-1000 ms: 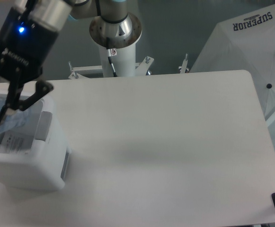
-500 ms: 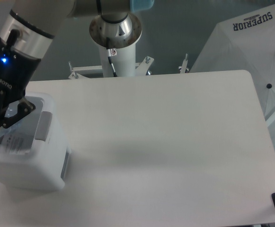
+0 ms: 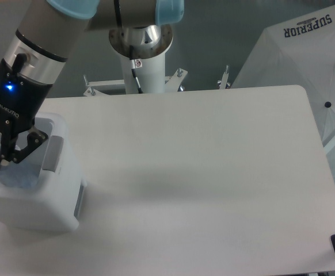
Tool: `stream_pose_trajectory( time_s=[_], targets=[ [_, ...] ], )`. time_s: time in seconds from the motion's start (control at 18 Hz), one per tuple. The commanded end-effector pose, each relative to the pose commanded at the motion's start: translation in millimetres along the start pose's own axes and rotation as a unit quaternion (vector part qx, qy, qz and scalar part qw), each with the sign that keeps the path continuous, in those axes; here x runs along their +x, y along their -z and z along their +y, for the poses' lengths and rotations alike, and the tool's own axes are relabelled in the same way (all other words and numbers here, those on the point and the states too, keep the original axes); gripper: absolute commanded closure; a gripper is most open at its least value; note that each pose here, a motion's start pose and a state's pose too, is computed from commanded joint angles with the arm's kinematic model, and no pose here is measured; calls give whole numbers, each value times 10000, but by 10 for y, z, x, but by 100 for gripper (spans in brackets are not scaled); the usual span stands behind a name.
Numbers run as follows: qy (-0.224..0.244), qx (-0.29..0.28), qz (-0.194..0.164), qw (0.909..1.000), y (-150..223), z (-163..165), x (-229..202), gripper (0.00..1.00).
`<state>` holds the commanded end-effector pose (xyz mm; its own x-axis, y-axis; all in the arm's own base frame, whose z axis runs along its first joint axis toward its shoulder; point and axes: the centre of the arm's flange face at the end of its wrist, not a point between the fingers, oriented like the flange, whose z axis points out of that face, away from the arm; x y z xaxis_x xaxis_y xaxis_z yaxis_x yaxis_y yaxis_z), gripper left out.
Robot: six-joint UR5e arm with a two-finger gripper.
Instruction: Place the trash in the trash can
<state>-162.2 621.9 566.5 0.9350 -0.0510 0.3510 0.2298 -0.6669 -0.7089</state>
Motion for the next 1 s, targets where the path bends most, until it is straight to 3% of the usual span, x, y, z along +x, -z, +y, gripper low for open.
stream_pose_trajectory(
  time_s=[0.22,0.5,1.0],
  targets=[
    [2,-3,-4,10000,3,1,-9,0],
    [185,66,-293,9994,208,73,-534,0],
    [672,198,-1207,9902,917,377,-1850,0]
  ],
)
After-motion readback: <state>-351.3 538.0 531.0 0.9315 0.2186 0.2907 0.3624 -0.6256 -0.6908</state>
